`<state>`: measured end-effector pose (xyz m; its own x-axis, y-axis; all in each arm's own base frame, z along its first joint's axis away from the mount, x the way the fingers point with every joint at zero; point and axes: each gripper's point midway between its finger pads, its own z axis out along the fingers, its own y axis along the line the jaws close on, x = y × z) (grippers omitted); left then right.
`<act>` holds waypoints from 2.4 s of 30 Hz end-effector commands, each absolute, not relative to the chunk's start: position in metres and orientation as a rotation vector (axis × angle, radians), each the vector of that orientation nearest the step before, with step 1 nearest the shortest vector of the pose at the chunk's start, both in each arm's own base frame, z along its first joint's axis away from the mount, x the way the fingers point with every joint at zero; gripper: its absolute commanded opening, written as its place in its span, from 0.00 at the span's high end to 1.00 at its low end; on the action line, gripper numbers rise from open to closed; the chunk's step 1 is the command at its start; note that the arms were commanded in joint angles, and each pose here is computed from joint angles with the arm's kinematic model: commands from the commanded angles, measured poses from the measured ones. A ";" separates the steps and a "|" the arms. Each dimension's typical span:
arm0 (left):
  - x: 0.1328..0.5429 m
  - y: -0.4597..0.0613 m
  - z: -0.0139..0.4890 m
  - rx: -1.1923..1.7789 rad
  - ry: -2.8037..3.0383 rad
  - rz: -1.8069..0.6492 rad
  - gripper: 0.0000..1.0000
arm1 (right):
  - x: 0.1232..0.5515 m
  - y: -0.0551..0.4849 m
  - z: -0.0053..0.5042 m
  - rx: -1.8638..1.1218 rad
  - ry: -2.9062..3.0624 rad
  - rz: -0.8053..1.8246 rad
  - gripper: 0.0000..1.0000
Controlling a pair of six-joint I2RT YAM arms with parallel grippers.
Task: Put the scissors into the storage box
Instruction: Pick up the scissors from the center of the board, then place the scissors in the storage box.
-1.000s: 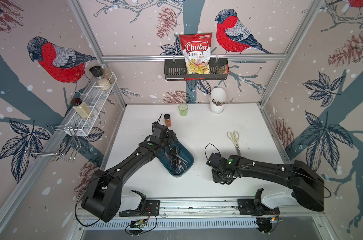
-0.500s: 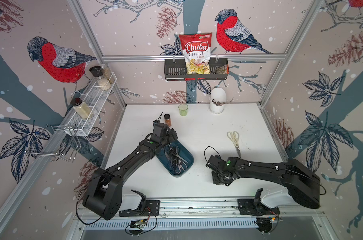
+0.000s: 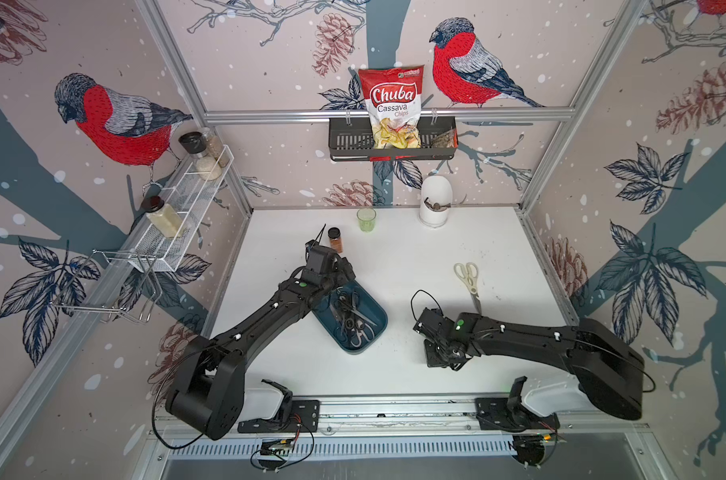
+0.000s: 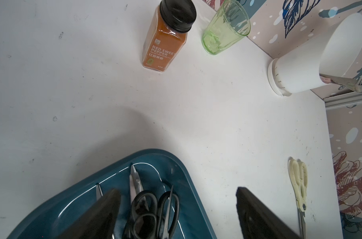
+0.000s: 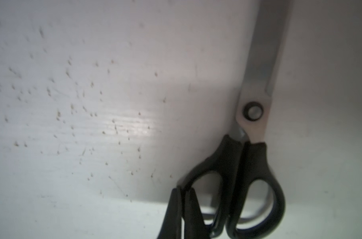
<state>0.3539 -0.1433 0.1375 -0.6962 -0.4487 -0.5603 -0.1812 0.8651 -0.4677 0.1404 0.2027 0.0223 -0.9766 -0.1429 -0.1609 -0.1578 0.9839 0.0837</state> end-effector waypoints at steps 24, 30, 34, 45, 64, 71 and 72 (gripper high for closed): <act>0.302 0.007 0.096 -1.082 2.126 -0.428 0.08 | 0.237 0.397 0.162 -0.817 2.389 0.557 1.00; 0.297 0.020 0.098 -1.127 2.081 -0.433 0.08 | 0.192 0.426 0.141 -1.034 2.375 0.622 1.00; 0.299 0.019 0.102 -1.131 2.069 -0.453 0.08 | 0.167 0.439 0.118 -1.197 2.370 0.610 1.00; 0.302 0.012 0.106 -1.099 2.083 -0.494 0.08 | 0.170 0.439 0.071 -1.215 2.456 0.506 1.00; 0.302 0.012 0.117 -1.049 2.084 -0.486 0.08 | 0.192 0.436 0.090 -1.102 2.468 0.562 0.61; 0.314 0.003 0.134 -0.981 2.077 -0.549 0.09 | 0.231 0.419 0.137 -0.886 2.415 0.672 0.54; 0.317 0.001 0.137 -0.970 2.077 -0.562 0.09 | 0.237 0.416 0.144 -0.849 2.406 0.693 0.54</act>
